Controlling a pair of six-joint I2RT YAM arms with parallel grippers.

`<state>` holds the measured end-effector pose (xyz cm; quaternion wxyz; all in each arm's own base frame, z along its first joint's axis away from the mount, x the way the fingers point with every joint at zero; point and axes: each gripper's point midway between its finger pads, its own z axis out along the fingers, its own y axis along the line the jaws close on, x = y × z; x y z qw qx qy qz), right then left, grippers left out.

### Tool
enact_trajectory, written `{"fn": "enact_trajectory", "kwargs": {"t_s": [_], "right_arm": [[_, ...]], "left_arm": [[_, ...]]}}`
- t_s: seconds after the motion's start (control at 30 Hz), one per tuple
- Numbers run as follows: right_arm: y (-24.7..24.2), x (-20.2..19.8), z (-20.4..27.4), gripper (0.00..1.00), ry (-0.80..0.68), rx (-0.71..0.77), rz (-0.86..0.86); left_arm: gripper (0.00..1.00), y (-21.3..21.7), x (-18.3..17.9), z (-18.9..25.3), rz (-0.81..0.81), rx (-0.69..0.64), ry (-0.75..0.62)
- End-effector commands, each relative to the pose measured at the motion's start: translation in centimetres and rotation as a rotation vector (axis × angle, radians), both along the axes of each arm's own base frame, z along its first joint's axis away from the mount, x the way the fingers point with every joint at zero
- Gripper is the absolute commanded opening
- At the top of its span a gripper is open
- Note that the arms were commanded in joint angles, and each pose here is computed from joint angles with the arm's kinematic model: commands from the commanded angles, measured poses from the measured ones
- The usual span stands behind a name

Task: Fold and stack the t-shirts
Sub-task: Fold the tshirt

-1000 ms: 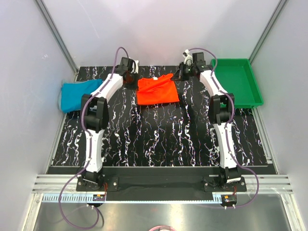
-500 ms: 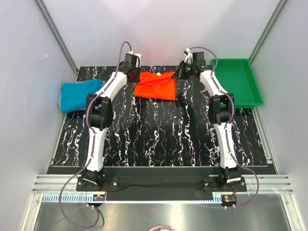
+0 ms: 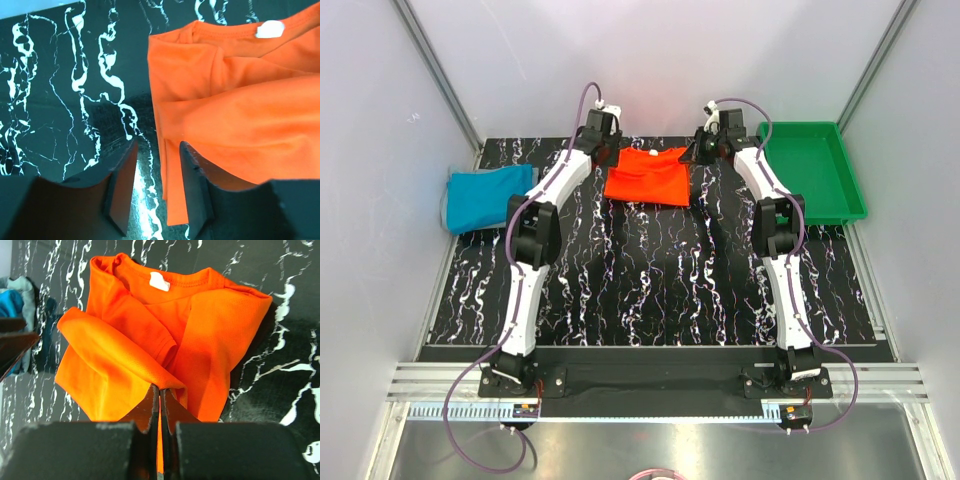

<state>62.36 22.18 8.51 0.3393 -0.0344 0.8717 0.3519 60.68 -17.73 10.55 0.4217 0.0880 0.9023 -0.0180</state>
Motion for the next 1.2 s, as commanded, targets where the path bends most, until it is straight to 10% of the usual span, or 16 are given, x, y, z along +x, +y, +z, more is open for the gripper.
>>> {"fn": "enact_trajectory", "kwargs": {"t_s": [0.0, 0.6, 1.17], "right_arm": [[0.2, 1.5, 2.7, 0.00, -0.105, -0.010, -0.015], [0.2, 0.1, 1.4, 0.00, -0.042, -0.013, 0.002], [-0.1, -2.9, 0.4, 0.00, 0.046, -0.026, 0.051]], "left_arm": [[0.45, -2.0, -0.4, 5.9, -0.059, -0.069, -0.081], [0.47, -9.5, -5.9, -3.4, -0.198, -0.255, 0.212], [0.70, -9.9, -14.3, -8.7, -0.201, -0.383, 0.565]]}}
